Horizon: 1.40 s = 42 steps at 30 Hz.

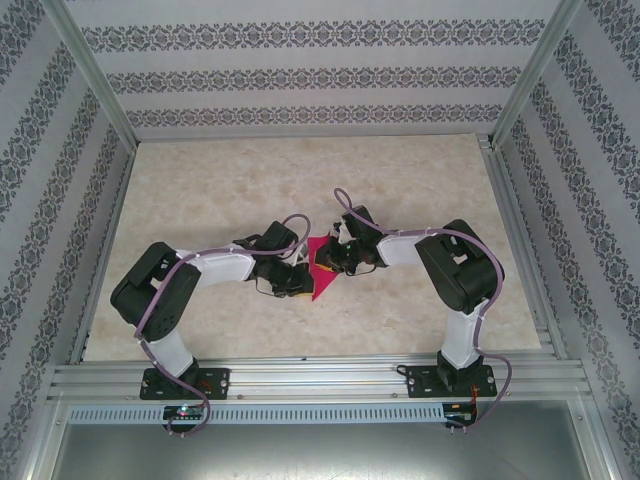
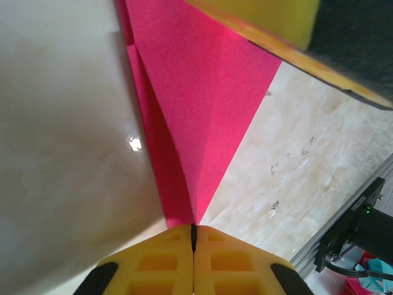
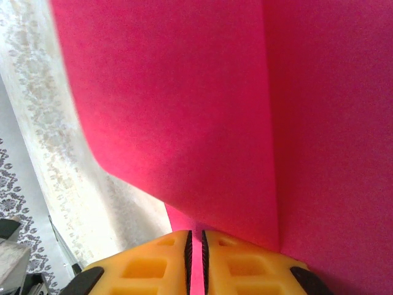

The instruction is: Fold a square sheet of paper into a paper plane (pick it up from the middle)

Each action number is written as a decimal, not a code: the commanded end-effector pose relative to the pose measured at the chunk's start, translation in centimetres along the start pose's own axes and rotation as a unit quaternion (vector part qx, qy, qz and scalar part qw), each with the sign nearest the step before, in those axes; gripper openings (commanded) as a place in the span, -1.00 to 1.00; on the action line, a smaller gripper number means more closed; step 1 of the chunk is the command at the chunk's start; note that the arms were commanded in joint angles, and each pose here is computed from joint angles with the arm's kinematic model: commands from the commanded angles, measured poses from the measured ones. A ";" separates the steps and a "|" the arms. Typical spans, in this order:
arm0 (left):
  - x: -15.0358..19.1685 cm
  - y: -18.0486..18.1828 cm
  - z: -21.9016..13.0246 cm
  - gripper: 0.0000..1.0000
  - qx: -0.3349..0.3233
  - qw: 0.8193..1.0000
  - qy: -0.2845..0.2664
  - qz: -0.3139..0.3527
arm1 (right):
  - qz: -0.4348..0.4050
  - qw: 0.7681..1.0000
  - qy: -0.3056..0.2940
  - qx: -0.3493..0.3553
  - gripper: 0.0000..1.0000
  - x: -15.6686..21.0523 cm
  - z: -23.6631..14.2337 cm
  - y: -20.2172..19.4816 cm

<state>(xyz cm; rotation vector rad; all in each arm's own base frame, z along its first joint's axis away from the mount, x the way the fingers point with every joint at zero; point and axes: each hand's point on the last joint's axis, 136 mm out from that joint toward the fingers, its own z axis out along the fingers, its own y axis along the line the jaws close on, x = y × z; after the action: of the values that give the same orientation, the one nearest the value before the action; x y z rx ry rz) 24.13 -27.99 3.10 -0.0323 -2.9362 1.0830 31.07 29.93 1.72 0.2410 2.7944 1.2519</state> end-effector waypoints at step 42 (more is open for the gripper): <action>-0.4 -0.4 0.1 -0.27 0.002 1.000 -0.017 0.008 | 0.032 0.996 0.022 0.082 -0.67 1.7 1.8 -5.3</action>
<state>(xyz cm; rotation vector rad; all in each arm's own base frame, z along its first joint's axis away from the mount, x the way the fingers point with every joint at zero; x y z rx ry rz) 23.93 -27.38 2.81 -0.0223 -2.9666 1.0720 31.19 30.19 1.73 0.2316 2.7953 1.2645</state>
